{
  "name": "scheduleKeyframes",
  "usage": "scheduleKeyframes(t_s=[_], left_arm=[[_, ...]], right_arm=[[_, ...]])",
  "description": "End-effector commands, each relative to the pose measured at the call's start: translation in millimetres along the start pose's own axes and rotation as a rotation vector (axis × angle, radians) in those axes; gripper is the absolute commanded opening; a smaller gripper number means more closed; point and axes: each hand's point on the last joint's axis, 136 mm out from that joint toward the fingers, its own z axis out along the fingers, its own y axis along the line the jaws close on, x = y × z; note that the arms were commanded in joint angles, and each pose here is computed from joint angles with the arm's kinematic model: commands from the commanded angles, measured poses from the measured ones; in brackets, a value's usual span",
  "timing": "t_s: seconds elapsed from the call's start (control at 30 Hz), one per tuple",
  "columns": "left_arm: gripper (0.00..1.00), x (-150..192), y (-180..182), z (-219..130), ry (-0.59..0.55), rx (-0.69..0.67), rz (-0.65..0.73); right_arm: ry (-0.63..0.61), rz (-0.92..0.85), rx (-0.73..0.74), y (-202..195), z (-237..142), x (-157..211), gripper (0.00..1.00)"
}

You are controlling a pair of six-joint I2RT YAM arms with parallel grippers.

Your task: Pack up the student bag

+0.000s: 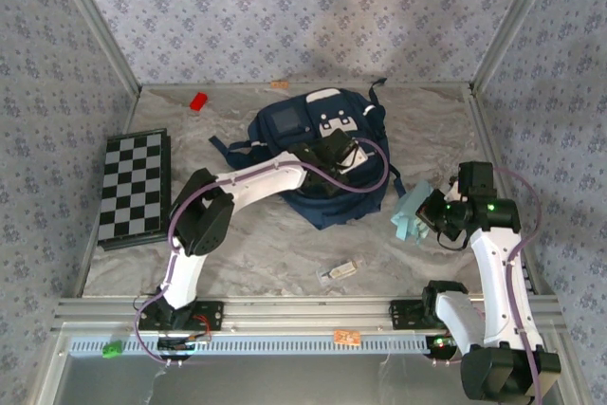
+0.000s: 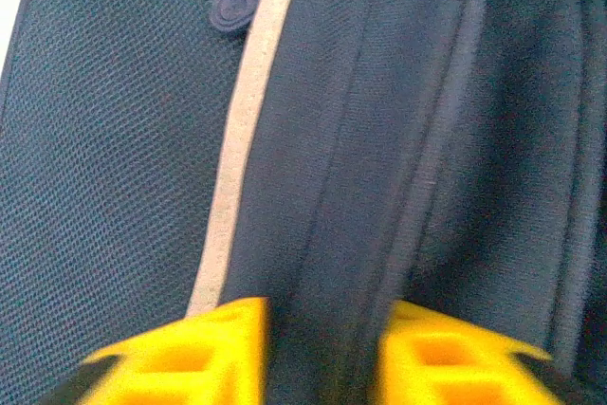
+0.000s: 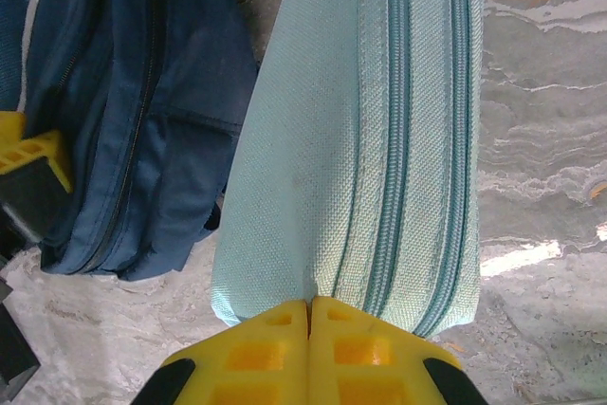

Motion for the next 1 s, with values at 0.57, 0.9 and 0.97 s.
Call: scheduleKeyframes(t_s=[0.57,0.9,0.97], left_arm=[[0.00,-93.6,71.9,-132.3,-0.260,-0.015,-0.300],[0.00,-101.9,83.9,-145.0,-0.277,0.016,-0.448],[0.00,-99.3,85.8,-144.3,-0.268,0.009,-0.467]], right_arm=[[-0.113,-0.102,-0.175,58.1,-77.9,-20.7,0.00],[-0.057,-0.035,-0.216,63.3,-30.6,-42.2,0.00],[-0.050,-0.068,-0.225,66.8,-26.2,-46.2,0.00]])
